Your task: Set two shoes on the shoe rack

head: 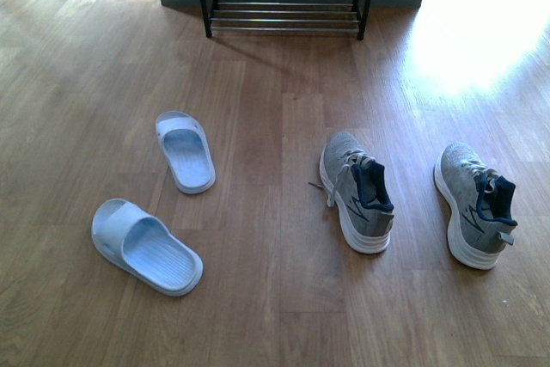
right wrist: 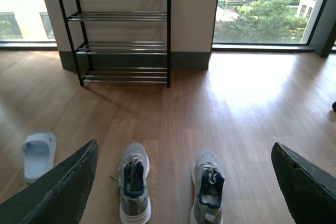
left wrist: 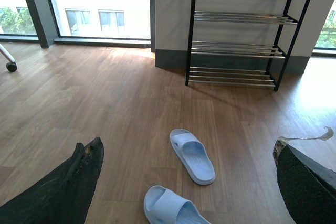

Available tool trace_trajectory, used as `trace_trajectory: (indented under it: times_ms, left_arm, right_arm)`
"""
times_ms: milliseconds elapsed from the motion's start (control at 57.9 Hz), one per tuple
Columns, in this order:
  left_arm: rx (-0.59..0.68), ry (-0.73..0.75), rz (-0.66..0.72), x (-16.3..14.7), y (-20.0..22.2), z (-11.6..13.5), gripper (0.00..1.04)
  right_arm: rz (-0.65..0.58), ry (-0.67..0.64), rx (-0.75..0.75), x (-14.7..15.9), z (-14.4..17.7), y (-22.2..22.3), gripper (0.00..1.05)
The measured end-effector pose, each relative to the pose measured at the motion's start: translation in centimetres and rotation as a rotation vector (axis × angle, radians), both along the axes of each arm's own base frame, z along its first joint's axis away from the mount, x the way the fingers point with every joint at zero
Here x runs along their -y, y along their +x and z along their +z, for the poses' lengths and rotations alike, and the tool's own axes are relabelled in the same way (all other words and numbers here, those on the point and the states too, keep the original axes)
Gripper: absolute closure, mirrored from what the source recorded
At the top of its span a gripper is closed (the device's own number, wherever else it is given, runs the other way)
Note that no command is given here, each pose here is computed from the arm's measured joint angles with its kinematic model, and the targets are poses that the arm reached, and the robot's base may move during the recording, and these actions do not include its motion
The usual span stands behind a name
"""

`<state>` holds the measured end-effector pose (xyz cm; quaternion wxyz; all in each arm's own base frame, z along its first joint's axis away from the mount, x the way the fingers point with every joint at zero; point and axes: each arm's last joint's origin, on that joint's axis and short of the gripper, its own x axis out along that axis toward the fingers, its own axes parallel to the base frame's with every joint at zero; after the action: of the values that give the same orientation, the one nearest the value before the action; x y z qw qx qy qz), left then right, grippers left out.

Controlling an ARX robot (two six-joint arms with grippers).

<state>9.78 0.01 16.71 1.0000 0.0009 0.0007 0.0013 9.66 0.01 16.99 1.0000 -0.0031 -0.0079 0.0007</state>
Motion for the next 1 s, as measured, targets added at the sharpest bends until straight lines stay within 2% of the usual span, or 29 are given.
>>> trace_trajectory:
  times_ms: [1001]
  left_arm:
    - [0.000, 0.000, -0.003, 0.01, 0.00, 0.00, 0.09]
  right_arm:
    - [-0.003, 0.000, 0.000, 0.01, 0.00, 0.00, 0.09]
